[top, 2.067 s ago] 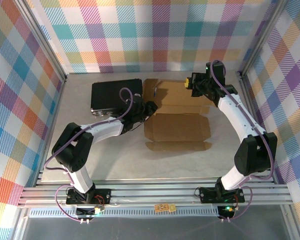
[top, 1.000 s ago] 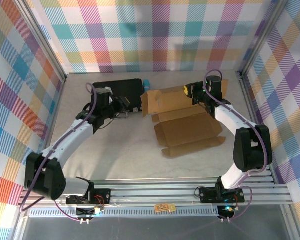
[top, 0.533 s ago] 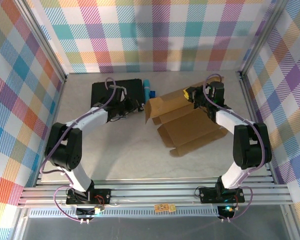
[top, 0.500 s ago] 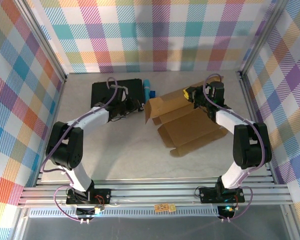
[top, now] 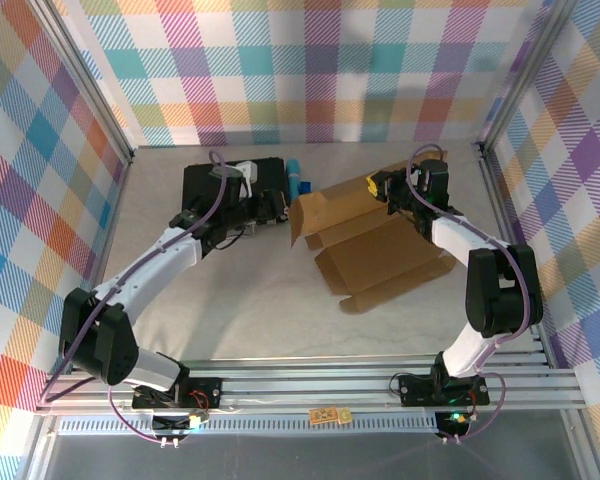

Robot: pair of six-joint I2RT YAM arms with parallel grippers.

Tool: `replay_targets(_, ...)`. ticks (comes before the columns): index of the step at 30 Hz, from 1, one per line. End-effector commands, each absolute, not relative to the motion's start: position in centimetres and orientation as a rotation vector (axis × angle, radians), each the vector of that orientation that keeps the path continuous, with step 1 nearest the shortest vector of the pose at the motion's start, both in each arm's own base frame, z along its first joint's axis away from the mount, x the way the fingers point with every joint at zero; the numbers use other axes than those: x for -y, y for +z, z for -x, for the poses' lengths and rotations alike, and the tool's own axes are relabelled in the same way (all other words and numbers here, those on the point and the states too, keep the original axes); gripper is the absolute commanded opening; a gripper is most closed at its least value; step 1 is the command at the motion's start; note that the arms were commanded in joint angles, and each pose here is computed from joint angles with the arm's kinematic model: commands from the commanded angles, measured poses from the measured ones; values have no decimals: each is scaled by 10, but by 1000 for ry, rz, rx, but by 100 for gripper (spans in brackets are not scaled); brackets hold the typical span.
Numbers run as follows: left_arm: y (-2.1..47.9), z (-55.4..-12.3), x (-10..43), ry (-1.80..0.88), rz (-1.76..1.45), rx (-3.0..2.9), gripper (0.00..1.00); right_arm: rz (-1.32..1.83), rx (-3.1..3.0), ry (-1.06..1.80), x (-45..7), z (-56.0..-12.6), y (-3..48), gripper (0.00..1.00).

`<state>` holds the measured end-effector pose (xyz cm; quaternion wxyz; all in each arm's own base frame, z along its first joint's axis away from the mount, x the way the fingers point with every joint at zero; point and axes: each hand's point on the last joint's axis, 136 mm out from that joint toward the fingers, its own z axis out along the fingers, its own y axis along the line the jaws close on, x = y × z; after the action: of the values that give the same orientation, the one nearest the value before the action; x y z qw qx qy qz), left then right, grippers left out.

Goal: Fold the paper box

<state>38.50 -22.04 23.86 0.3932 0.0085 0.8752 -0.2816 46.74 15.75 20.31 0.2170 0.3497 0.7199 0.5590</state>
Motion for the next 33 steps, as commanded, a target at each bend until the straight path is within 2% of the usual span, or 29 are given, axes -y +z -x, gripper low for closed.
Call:
replay_targets(1, 209, -369, 231, -587, -233, -2355, 62, -948, -1988, 1548, -157, -475, 209, 0)
replay_targets(5, 203, -380, 242, -526, -321, -2394, 64, -953, -1995, 1543, -157, -473, 208, 0)
replay_targets(10, 178, -385, 265, -470, -423, -2454, 62, -962, -1994, 1545, -157, -474, 207, 0)
replay_targets(12, 169, -388, 267, -388, -423, -2474, 55, -964, -1989, 1546, -156, -475, 208, 0)
replay_targets(15, 160, -393, 263, -265, -351, -2475, 39, -970, -1974, 1555, -157, -475, 209, 0)
replay_targets(23, 164, -386, 278, -165, -54, -2398, 3, -993, -1894, 1587, -158, -473, 207, 0)
replay_targets(25, 161, -382, 283, -139, 18, -2388, 0, -1007, -1872, 1592, -158, -471, 204, 0)
replay_targets(33, 148, -380, 288, -198, 314, -2364, 0, -1031, -1859, 1606, -164, -469, 198, 0)
